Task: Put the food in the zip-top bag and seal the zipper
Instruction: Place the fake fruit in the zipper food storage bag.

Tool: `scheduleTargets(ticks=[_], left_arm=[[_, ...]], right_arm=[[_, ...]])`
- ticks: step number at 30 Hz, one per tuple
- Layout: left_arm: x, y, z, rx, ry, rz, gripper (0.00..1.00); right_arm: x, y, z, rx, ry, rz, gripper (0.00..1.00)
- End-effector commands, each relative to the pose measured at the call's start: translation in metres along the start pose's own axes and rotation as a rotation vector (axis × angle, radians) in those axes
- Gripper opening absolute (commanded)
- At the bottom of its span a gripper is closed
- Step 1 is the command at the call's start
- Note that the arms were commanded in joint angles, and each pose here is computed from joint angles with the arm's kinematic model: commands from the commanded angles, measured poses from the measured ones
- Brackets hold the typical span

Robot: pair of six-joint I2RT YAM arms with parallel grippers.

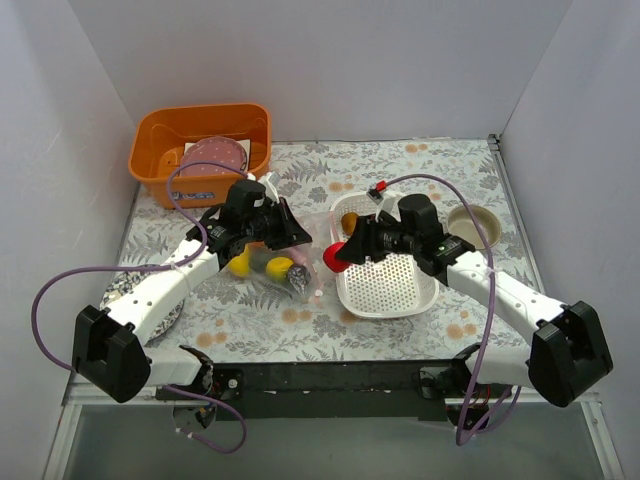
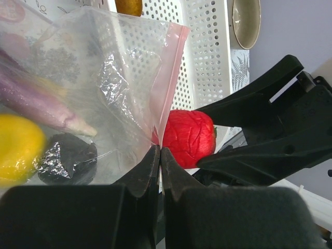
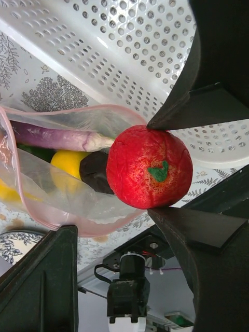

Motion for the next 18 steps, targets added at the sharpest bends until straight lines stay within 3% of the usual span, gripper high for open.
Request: scheduleTargets(ticks=[1, 12, 15, 18], left_arm=[[0.01, 0.008, -0.022, -0.03, -0.076, -0.019, 0.0], [0.019, 0.012, -0.028, -0.038, -0.092, -0.046, 0.0], [0.023, 0.014, -0.032, -0.038, -0.096, -0.056, 0.0], [0.027, 0.017, -0.037, -0.037, -0.108, -0.071, 0.0]], right_arm=[[-0.01, 0.019, 0.016, 0.06, 0.044, -0.041, 0.35], [-0.035, 0.039, 0.011, 0.05, -0.011, -0.103, 0.44], [-0.04, 0.048, 0.009, 0.051, -0.02, -0.144, 0.38], [-0.044, 0.053, 0.009, 0.041, -0.005, -0.195, 0.49]])
Point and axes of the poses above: each gripper's point midway between its finger pads, its own x axis back along the fingers, its own z axis along the line the jaws close on, y = z × x, the point moved 3 cm from there along x, back along the fingers, and after that the axes turned 2 degrees about x, right-handed, at the moved point
